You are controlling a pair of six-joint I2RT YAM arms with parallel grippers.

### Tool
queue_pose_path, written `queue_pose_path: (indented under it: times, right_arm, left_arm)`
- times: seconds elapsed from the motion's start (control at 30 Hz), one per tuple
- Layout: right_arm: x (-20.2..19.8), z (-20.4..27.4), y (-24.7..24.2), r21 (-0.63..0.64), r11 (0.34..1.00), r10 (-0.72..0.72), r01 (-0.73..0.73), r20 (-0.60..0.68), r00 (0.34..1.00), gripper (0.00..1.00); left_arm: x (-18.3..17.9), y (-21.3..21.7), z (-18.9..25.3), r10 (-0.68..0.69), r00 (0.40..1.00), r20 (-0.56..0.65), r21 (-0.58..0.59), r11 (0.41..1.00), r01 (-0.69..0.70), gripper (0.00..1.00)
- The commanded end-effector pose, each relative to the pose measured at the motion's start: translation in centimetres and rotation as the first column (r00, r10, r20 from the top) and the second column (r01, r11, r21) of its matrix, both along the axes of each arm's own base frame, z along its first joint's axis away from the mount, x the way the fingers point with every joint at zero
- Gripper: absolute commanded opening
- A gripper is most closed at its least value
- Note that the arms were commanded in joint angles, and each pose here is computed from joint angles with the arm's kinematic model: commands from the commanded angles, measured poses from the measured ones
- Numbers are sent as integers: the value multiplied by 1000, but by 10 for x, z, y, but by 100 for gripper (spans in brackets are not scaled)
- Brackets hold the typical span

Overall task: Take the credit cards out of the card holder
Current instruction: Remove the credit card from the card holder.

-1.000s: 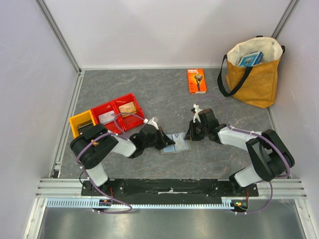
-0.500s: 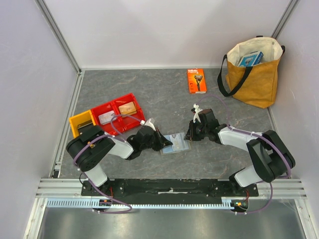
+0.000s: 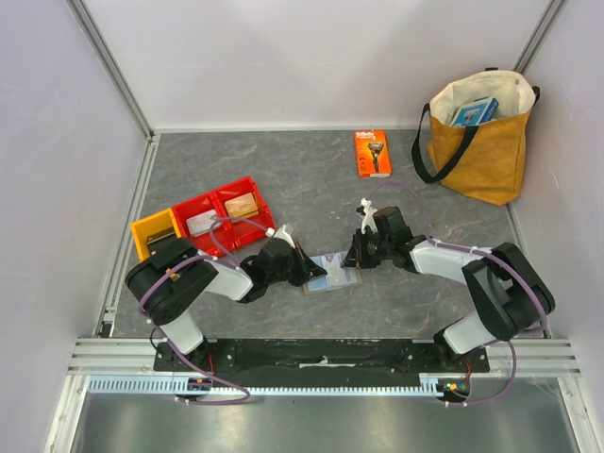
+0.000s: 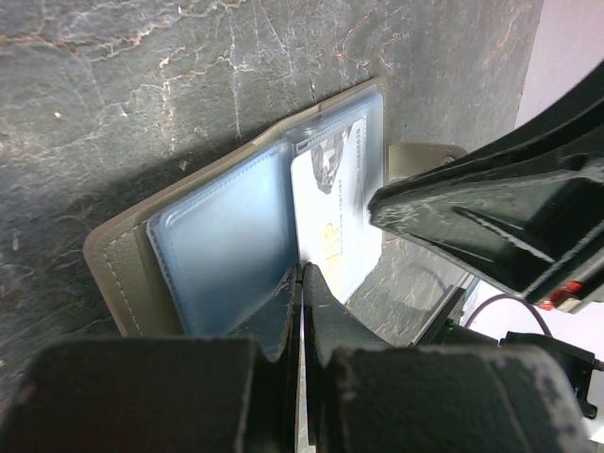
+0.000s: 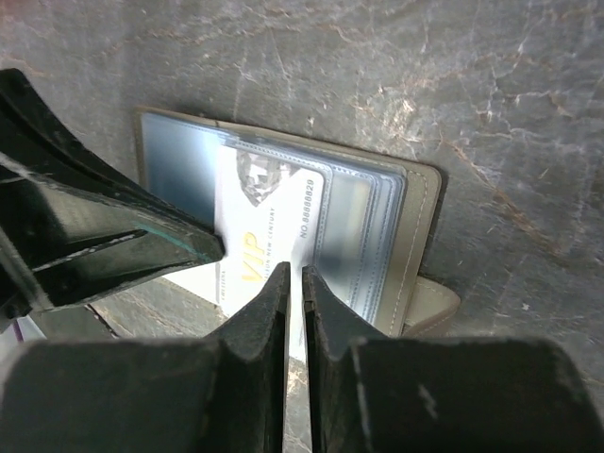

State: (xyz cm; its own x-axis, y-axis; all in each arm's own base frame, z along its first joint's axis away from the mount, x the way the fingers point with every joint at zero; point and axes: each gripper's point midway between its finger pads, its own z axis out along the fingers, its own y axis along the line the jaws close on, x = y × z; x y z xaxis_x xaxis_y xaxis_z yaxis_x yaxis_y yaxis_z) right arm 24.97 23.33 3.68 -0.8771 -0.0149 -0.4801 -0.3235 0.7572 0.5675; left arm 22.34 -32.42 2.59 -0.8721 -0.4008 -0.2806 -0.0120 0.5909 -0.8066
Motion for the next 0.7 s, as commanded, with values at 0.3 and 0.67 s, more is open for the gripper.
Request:
queue_pose_path:
  times: [0.3, 0.67]
  right_arm:
    - [-9, -42, -17, -112, 991, -79, 68, -102, 992, 5]
    - [-22, -74, -53, -319, 943, -149, 93, -155, 977, 0]
  left_arm:
    - [3, 3, -2, 26, 1000, -16, 19, 1000, -25, 2]
    - [-1, 22, -13, 71, 996, -48, 56, 996, -68, 2]
